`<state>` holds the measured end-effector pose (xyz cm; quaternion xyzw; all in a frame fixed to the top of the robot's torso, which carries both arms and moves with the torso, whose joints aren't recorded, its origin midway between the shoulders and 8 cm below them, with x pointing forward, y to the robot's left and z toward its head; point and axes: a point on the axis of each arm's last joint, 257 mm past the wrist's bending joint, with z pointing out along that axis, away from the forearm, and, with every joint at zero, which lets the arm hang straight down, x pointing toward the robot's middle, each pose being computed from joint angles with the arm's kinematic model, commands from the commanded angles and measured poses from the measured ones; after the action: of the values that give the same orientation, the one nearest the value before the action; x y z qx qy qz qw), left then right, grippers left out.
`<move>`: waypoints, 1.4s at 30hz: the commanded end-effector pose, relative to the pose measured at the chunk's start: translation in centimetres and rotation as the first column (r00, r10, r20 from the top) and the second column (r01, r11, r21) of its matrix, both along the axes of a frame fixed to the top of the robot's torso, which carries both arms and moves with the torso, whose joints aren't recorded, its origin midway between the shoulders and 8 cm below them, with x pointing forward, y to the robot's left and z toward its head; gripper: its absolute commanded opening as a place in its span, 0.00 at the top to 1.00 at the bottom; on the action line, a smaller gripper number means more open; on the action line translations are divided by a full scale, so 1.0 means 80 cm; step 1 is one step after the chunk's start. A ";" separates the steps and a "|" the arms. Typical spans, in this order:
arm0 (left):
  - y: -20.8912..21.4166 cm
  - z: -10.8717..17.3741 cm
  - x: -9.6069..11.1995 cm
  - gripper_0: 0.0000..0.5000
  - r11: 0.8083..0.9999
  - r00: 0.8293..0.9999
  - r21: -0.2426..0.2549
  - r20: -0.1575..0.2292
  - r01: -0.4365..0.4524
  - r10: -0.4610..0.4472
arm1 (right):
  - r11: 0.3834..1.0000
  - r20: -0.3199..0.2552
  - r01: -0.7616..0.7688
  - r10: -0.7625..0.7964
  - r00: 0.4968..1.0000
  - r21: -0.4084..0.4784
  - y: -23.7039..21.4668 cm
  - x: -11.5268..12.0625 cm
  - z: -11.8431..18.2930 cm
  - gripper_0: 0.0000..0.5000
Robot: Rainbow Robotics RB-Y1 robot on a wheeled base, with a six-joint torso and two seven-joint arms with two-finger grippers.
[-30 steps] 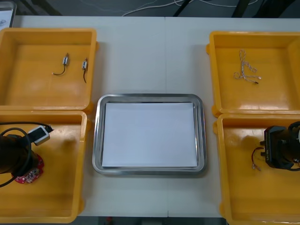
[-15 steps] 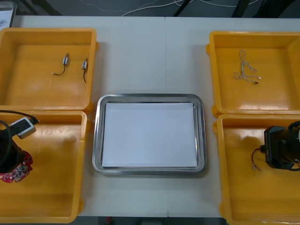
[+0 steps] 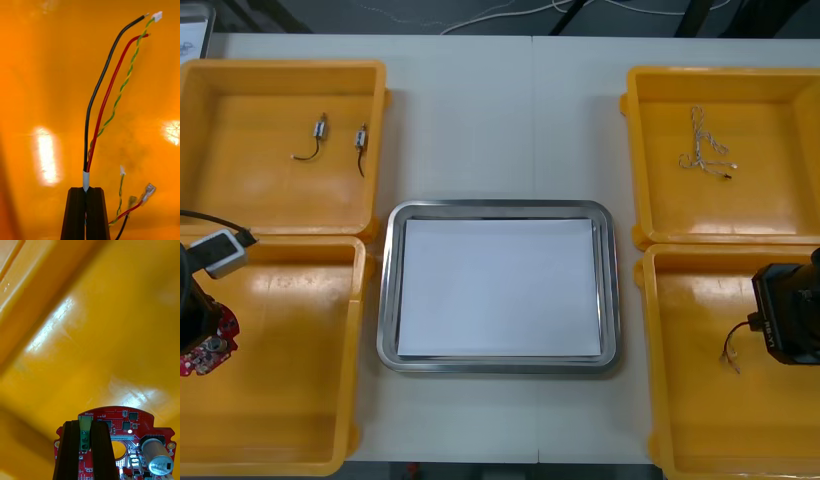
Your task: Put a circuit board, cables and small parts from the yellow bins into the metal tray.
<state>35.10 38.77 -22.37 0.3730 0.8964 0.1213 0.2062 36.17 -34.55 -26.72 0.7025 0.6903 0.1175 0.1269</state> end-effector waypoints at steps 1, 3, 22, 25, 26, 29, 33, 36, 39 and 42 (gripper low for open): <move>-0.006 0.048 0.017 1.00 0.982 0.980 -0.084 0.084 -0.171 0.178 | 0.994 0.102 -0.061 0.069 0.992 -0.086 -0.017 0.019 0.056 1.00; -0.013 0.052 0.018 1.00 0.976 0.976 -0.105 0.088 -0.189 0.199 | 0.992 0.118 -0.073 0.085 0.989 -0.103 -0.018 0.022 0.066 1.00; -0.083 0.079 0.021 1.00 0.894 0.918 -0.277 0.080 -0.353 0.388 | 0.893 0.180 -0.289 0.365 0.913 -0.346 -0.034 0.020 0.136 1.00; -0.094 0.079 0.022 1.00 0.877 0.908 -0.302 0.070 -0.374 0.412 | 0.841 0.138 -0.366 0.450 0.882 -0.399 -0.034 0.010 0.134 1.00; -0.100 0.080 0.024 1.00 0.870 0.904 -0.313 0.069 -0.382 0.422 | 0.817 0.121 -0.396 0.483 0.867 -0.419 -0.033 0.006 0.133 1.00; -0.108 0.078 0.026 1.00 0.861 0.896 -0.318 0.069 -0.398 0.439 | 0.749 0.065 -0.478 0.565 0.822 -0.459 -0.029 -0.006 0.127 1.00; -0.117 0.083 0.032 1.00 0.841 0.882 -0.345 0.071 -0.417 0.466 | 0.632 -0.005 -0.587 0.679 0.734 -0.506 -0.017 -0.025 0.124 1.00; -0.127 0.091 0.036 1.00 0.829 0.875 -0.369 0.076 -0.421 0.478 | 0.555 -0.040 -0.642 0.739 0.672 -0.528 -0.006 -0.035 0.124 1.00; -0.136 0.092 0.035 1.00 0.816 0.868 -0.383 0.069 -0.432 0.492 | 0.481 -0.073 -0.687 0.789 0.610 -0.544 0.003 -0.042 0.125 1.00; -0.146 0.092 0.037 1.00 0.809 0.862 -0.386 0.066 -0.442 0.503 | 0.404 -0.104 -0.727 0.833 0.543 -0.555 0.013 -0.045 0.126 1.00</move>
<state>37.58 27.95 -16.93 0.1008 0.9530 0.0240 0.2848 33.45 -33.15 -17.47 0.2674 0.9134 0.0557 0.3017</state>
